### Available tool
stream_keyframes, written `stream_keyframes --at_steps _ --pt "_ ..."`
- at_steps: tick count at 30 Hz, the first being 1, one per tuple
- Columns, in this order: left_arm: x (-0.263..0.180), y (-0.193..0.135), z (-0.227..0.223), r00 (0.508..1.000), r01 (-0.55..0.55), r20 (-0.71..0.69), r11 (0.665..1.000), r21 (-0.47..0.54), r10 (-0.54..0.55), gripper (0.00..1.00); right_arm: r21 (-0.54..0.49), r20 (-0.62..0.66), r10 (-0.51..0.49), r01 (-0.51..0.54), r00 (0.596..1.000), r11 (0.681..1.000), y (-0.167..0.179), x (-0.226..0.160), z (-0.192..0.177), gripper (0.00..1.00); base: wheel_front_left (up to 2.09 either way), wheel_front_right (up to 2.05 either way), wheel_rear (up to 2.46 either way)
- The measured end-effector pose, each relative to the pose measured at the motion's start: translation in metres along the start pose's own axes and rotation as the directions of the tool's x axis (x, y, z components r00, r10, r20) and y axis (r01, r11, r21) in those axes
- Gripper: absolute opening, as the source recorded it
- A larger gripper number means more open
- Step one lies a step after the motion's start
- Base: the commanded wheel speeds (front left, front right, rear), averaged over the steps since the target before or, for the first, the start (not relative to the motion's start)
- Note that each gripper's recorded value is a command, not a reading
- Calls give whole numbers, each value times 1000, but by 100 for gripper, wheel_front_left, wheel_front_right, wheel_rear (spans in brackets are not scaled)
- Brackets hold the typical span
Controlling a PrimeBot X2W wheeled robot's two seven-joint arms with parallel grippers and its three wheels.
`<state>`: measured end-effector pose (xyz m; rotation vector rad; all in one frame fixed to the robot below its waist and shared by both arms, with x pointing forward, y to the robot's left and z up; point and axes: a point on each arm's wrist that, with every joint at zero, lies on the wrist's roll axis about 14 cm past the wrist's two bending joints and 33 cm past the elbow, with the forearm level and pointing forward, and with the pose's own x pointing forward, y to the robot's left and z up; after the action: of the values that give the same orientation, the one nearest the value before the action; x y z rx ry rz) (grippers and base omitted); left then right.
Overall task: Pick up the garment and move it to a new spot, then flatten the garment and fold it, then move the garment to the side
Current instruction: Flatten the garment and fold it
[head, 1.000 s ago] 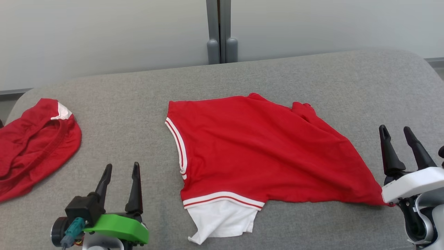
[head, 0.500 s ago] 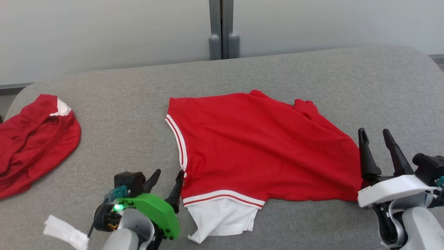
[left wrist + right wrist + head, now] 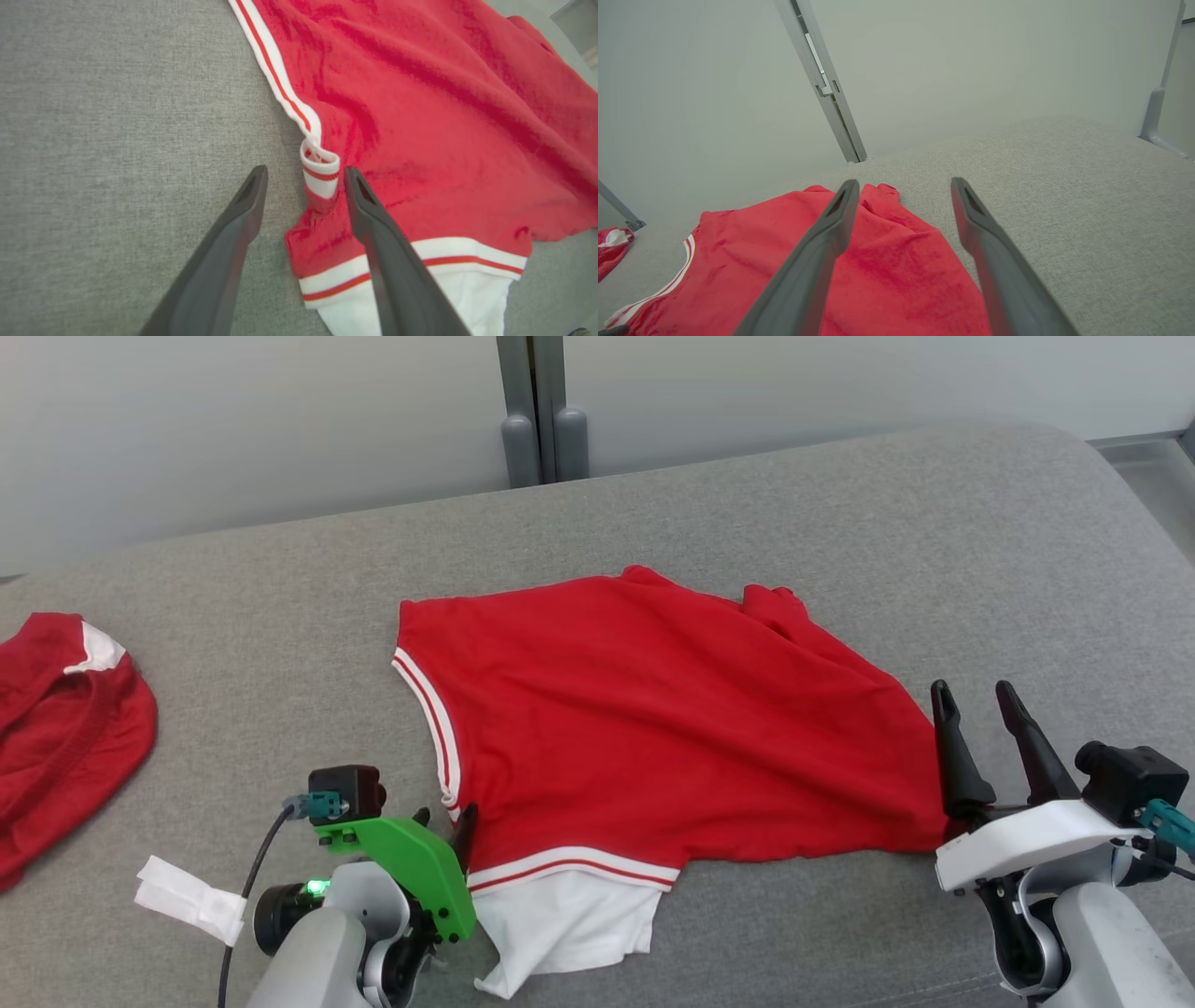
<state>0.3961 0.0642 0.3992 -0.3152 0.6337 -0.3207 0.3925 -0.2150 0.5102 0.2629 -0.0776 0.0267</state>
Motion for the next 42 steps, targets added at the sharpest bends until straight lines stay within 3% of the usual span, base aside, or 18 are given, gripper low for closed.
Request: stream_keyframes --at_steps 1,2,20,22,23,30,37,39,42 --pt "2 0 -2 1000 6 -9 1000 -12 -6 27 1 -5 -2 2 1000 1000 0 0 -2 100 0 0 0" --pt "4 0 -3 1000 9 -15 1000 -13 -9 0 4 -9 -3 3 1000 1000 0 -1 -4 100 0 0 0" --pt "-2 74 27 971 -187 139 980 -67 195 0 -1 -25 40 -40 999 999 12 7 -9 100 0 0 0" --pt "-4 80 27 967 -200 149 977 -73 209 56 -2 -26 43 -43 999 999 13 8 -10 100 0 0 0" --pt "-4 81 29 965 -199 160 977 -71 208 100 -3 -26 45 -45 999 999 13 8 -10 100 0 0 0" --pt "-21 99 79 908 -216 368 976 0 201 100 -6 -18 52 -52 998 999 15 9 -7 100 0 0 0" --pt "-61 86 139 796 -192 595 978 80 107 100 -18 6 70 -70 997 997 21 4 1 100 0 0 0" --pt "-82 79 154 737 -189 670 979 77 90 100 -13 11 83 -83 996 996 27 1 2 100 0 0 0" --pt "-109 75 152 687 -212 721 974 76 93 100 0 47 115 -115 992 993 42 -1 11 100 0 0 0"
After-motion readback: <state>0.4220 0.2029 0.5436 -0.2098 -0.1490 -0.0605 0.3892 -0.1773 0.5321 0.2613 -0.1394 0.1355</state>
